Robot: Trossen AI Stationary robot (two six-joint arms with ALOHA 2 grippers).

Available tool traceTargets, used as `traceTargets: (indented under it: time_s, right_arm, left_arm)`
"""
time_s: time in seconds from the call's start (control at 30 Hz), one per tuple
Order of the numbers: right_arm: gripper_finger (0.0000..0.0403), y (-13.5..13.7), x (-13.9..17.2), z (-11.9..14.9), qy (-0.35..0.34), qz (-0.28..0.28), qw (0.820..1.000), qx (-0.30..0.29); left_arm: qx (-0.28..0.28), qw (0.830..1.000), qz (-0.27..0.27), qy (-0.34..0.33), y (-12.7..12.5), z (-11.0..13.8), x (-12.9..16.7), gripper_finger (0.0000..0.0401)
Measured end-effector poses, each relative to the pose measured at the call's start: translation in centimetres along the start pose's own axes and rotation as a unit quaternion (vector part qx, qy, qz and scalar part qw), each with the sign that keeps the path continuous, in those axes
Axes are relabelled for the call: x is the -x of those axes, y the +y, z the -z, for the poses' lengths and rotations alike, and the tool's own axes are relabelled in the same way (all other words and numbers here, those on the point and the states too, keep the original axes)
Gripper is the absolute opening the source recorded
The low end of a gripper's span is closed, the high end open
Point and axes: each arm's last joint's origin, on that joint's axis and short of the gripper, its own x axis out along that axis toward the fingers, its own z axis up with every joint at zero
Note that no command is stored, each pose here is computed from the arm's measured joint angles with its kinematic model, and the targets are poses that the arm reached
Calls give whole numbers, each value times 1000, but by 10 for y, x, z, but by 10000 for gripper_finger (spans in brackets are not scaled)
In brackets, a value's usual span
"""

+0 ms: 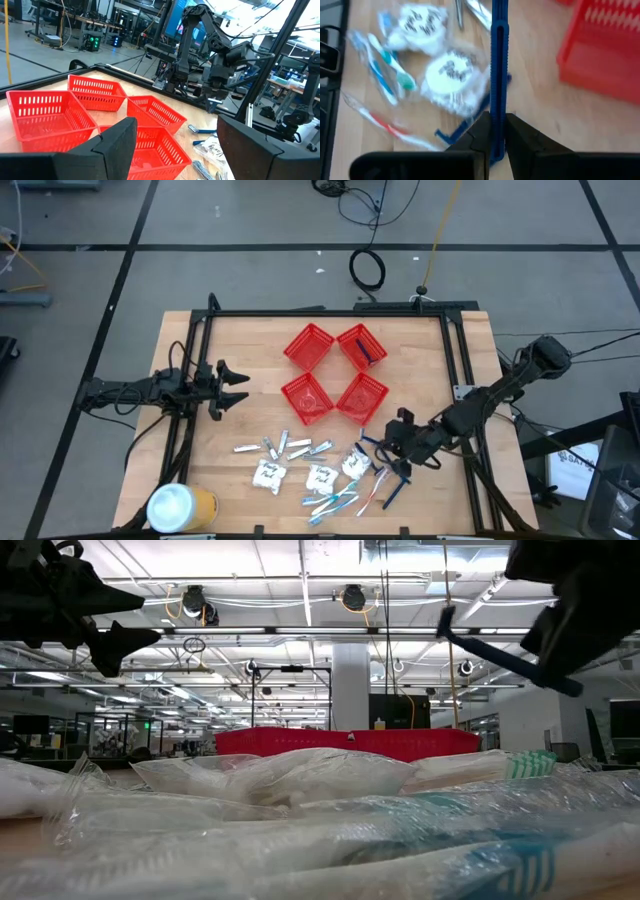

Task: Pick & Place Travel size toiletries
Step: Put the blue razor into the top right red bin

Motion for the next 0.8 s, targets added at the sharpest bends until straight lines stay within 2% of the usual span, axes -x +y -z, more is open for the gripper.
traceTargets:
  time_s: [0.17, 0.4, 0.8]
  right_arm:
    - [28, -9, -8, -7, -34, -7, 999, 34]
    - [33, -25, -14, -21, -66, 10, 996, 52]
    - [31, -55, -17, -59, -163, 39, 985, 38]
  left_arm:
    - [0, 1000, 0, 0, 0, 0, 0, 271]
    - [0, 1000, 0, 0, 0, 0, 0, 271]
    - [0, 1000, 0, 0, 0, 0, 0, 271]
